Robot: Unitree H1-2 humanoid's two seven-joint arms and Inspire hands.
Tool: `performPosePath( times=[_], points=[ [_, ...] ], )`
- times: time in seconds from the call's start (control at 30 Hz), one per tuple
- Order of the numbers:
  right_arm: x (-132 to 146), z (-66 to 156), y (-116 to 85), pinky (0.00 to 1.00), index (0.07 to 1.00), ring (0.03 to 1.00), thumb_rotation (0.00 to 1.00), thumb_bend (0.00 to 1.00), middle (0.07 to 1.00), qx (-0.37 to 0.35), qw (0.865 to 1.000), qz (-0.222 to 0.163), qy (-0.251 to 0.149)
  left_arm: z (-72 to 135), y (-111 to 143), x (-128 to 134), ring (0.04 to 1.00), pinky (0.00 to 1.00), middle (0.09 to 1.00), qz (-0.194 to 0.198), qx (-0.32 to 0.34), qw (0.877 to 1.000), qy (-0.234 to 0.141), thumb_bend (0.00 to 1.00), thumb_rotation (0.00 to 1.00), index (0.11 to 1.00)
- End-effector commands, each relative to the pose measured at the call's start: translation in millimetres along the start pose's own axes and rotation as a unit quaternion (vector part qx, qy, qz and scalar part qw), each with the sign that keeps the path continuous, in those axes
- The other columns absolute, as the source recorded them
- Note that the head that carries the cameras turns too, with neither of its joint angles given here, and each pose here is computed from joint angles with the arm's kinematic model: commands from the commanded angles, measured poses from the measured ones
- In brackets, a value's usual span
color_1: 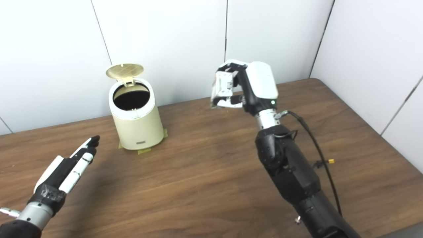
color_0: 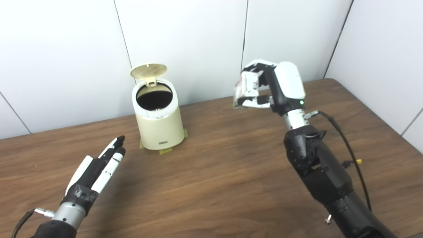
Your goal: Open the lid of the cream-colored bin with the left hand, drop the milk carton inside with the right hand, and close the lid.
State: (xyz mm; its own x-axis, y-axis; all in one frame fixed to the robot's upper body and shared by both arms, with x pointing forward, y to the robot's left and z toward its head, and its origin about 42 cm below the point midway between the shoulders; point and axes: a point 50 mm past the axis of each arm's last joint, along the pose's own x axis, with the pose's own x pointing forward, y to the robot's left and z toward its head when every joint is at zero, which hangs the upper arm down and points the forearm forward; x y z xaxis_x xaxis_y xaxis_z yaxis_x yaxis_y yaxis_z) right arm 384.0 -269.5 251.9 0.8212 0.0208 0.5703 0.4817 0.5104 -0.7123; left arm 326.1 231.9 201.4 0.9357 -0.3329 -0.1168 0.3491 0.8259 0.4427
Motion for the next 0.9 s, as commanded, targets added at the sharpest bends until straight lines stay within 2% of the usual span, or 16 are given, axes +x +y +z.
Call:
performPosePath(
  times=[0.0, 0.1, 0.2, 0.33, 0.63, 0.77, 0.87],
  points=[
    [26, 26, -20, 0.32, 0.545, 0.386, 0.00, 0.49, 0.504, 0.012, 0.997, -0.047, -0.059, 11, 4, 4, 1.000, 0.99, 0.998, 0.022, 0.002, 1.000, -0.022, 0.42, 0.98, 0.990],
    [31, 40, -15, 0.32, 0.536, 0.393, 0.00, 0.50, 0.505, 0.026, 0.995, -0.049, -0.077, 10, 0, 4, 1.000, 1.00, 0.998, 0.027, -0.001, 0.999, -0.022, 0.41, 0.98, 0.990],
    [40, 57, -13, 0.31, 0.539, 0.387, 0.00, 0.49, 0.505, 0.032, 0.992, -0.056, -0.105, 8, -7, 5, 0.990, 0.96, 0.991, 0.036, -0.010, 0.999, -0.030, 0.40, 0.99, 0.988],
    [52, 76, -15, 0.33, 0.541, 0.378, 0.00, 0.49, 0.504, 0.052, 0.988, -0.060, -0.129, 7, -17, 7, 0.991, 0.96, 0.997, 0.047, -0.022, 0.998, -0.032, 0.43, 1.00, 0.999],
    [76, 109, -11, 0.36, 0.551, 0.368, 0.00, 0.49, 0.491, 0.087, 0.984, -0.058, -0.148, 3, -36, 7, 0.968, 0.94, 0.991, 0.086, -0.073, 0.993, -0.040, 0.41, 1.00, 1.000],
    [84, 118, -6, 0.33, 0.547, 0.368, 0.00, 0.49, 0.490, 0.095, 0.981, -0.054, -0.158, -2, -41, 4, 0.970, 0.96, 0.988, 0.111, -0.099, 0.988, -0.049, 0.40, 1.00, 0.999],
    [88, 124, -1, 0.32, 0.540, 0.372, 0.00, 0.49, 0.492, 0.105, 0.982, -0.040, -0.153, -6, -44, 4, 0.973, 0.97, 0.987, 0.121, -0.106, 0.986, -0.052, 0.42, 1.00, 1.000]
  ],
)
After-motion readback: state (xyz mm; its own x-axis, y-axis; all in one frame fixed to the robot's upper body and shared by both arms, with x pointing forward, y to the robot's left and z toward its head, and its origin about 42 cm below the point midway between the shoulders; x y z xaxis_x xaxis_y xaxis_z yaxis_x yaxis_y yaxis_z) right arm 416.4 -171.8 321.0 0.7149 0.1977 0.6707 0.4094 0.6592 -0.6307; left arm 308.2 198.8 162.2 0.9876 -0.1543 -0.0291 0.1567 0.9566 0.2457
